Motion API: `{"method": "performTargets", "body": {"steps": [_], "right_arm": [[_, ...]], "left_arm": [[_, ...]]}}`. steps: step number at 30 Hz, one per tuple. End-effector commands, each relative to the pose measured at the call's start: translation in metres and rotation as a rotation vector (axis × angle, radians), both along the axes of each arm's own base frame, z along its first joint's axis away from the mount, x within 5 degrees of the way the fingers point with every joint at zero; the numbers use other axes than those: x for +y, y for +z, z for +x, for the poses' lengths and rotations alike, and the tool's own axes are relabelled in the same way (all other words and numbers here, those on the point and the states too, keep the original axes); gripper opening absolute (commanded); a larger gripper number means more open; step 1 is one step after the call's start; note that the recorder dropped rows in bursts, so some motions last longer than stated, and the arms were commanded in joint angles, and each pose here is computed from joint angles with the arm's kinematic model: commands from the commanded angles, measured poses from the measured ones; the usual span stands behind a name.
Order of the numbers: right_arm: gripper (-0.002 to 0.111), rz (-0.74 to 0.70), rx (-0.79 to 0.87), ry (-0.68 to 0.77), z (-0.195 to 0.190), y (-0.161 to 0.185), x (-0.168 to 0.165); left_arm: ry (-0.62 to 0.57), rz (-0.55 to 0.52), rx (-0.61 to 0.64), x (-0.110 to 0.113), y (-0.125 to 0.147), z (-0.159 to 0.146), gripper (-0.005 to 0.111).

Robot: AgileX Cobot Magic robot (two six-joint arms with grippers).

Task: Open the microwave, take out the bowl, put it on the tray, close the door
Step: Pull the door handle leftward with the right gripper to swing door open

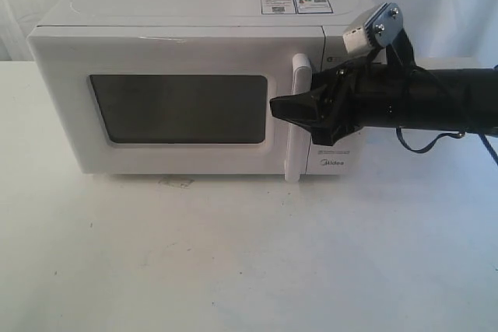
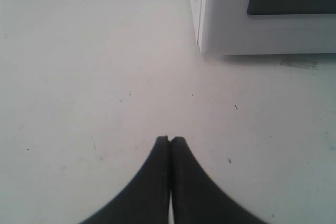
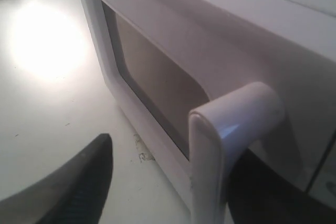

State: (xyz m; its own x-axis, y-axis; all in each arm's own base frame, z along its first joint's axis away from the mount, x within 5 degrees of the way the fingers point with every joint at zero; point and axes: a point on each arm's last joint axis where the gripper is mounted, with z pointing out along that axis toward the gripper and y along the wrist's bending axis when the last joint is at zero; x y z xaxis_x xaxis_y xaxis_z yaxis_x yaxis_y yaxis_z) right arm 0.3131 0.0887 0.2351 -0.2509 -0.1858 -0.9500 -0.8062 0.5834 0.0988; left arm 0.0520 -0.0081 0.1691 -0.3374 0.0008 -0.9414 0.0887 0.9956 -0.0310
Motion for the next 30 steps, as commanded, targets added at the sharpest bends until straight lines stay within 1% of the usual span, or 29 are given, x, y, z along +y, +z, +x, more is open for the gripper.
{"method": "performTargets", "body": {"steps": [1, 6, 8, 9, 11, 13, 15, 16, 17, 22, 25, 28, 30], "right_arm": [[0.0, 0.018, 0.002, 0.036, 0.001, 0.0, 0.004], [0.0, 0.02, -0.001, 0.04, 0.0, 0.0, 0.005], [0.0, 0.048, -0.007, 0.075, -0.002, 0.002, 0.007], [0.0, 0.065, -0.014, 0.133, -0.006, 0.004, 0.01], [0.0, 0.058, -0.031, 0.406, -0.027, 0.007, 0.017], [0.0, -0.002, -0.014, 0.454, -0.032, 0.002, 0.016], [0.0, -0.012, 0.012, 0.429, -0.031, 0.001, 0.016], [0.0, -0.042, 0.043, 0.356, -0.026, -0.001, 0.013], [0.0, -0.043, 0.059, 0.338, -0.026, -0.001, 0.013], [0.0, -0.003, 0.069, 0.376, -0.03, 0.003, 0.014], [0.0, 0.016, 0.108, 0.401, -0.034, 0.006, 0.015], [0.0, -0.043, 0.106, 0.421, -0.039, 0.007, 0.013], [0.0, -0.108, 0.113, 0.368, -0.039, 0.008, 0.01]], "left_arm": [[-0.008, -0.005, 0.003, -0.001, -0.001, 0.0, 0.0], [-0.008, -0.005, 0.003, -0.001, -0.001, 0.0, 0.0], [-0.008, -0.005, 0.003, -0.001, -0.001, 0.0, 0.0], [-0.008, -0.005, 0.003, -0.001, -0.001, 0.0, 0.0], [-0.008, -0.005, 0.003, -0.001, -0.001, 0.0, 0.0], [-0.008, -0.005, 0.003, -0.001, -0.001, 0.0, 0.0], [-0.008, -0.005, 0.003, -0.001, -0.001, 0.0, 0.0], [-0.008, -0.005, 0.003, -0.001, -0.001, 0.0, 0.0], [-0.008, -0.005, 0.003, -0.001, -0.001, 0.0, 0.0], [-0.008, -0.005, 0.003, -0.001, -0.001, 0.0, 0.0], [-0.008, -0.005, 0.003, -0.001, -0.001, 0.0, 0.0], [-0.008, -0.005, 0.003, -0.001, -0.001, 0.0, 0.0], [-0.008, -0.005, 0.003, -0.001, -0.001, 0.0, 0.0]]}}
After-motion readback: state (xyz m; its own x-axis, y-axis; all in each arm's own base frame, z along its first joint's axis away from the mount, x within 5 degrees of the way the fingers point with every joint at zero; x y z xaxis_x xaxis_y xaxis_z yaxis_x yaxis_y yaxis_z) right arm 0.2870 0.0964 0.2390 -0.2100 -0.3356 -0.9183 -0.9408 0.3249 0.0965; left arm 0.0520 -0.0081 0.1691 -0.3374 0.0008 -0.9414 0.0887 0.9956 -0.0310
